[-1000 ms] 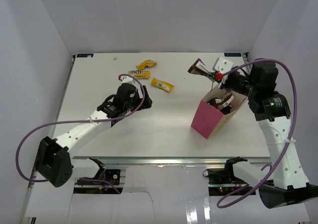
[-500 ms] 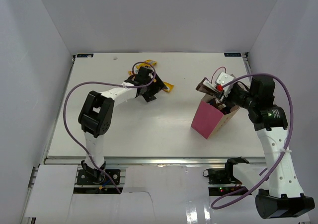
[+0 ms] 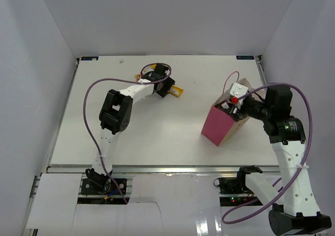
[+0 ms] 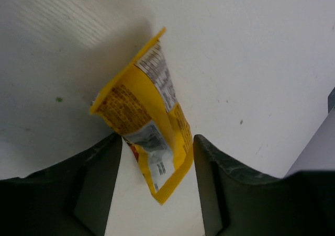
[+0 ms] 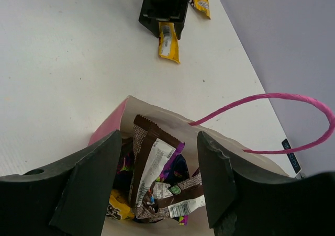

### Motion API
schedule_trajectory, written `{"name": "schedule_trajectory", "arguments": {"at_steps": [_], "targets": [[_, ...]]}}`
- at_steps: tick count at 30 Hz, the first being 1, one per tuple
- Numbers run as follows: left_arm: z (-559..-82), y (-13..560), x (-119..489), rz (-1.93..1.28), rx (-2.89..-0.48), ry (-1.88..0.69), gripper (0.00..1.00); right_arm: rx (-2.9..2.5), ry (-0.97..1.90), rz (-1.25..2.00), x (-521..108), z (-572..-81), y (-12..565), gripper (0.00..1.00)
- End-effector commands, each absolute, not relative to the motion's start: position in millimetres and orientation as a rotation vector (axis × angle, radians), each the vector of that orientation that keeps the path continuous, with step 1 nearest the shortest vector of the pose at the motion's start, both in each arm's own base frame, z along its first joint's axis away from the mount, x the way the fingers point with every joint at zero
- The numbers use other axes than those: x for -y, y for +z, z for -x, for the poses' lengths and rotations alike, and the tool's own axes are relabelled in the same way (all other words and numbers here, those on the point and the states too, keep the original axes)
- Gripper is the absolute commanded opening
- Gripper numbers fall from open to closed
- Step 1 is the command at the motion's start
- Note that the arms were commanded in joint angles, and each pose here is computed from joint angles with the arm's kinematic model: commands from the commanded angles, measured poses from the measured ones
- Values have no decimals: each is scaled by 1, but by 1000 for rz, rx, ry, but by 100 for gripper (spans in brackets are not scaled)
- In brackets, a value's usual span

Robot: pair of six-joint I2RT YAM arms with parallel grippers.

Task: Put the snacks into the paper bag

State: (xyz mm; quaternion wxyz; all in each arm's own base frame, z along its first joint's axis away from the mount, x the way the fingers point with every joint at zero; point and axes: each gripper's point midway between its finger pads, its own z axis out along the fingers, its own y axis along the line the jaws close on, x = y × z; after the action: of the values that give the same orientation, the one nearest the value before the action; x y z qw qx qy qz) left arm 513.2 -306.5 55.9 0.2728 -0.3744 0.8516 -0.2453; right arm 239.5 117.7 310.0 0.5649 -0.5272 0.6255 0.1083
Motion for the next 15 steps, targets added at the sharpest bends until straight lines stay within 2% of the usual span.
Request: {"name": "schedule_trajectory", "arguments": {"at_steps": [1,4,5,8,11,12,15], "targets": [[-528,58,298,1148,-2227,-610,65,-1410,300,1244,-126,-227,324,66],[-528,46,299,1150,-2252,-594,46,-1383,307,1242,-128,-221,331,66],[-528,46,298,1142,-2256,-593,45,-1375,311,1241,-128,-220,334,66],[-531,62,299,1056,-2252,-607,28,-1353,331,1219,-131,-217,348,66],[-531,84,304,858,-2254,-639,19,-1316,362,1175,-136,-215,375,66],[-530,107,304,796,-2228,-667,16,-1310,367,1158,-137,-217,382,66],[-514,127,308,545,-2219,-720,13,-1300,364,1070,-136,-225,406,66]]}}
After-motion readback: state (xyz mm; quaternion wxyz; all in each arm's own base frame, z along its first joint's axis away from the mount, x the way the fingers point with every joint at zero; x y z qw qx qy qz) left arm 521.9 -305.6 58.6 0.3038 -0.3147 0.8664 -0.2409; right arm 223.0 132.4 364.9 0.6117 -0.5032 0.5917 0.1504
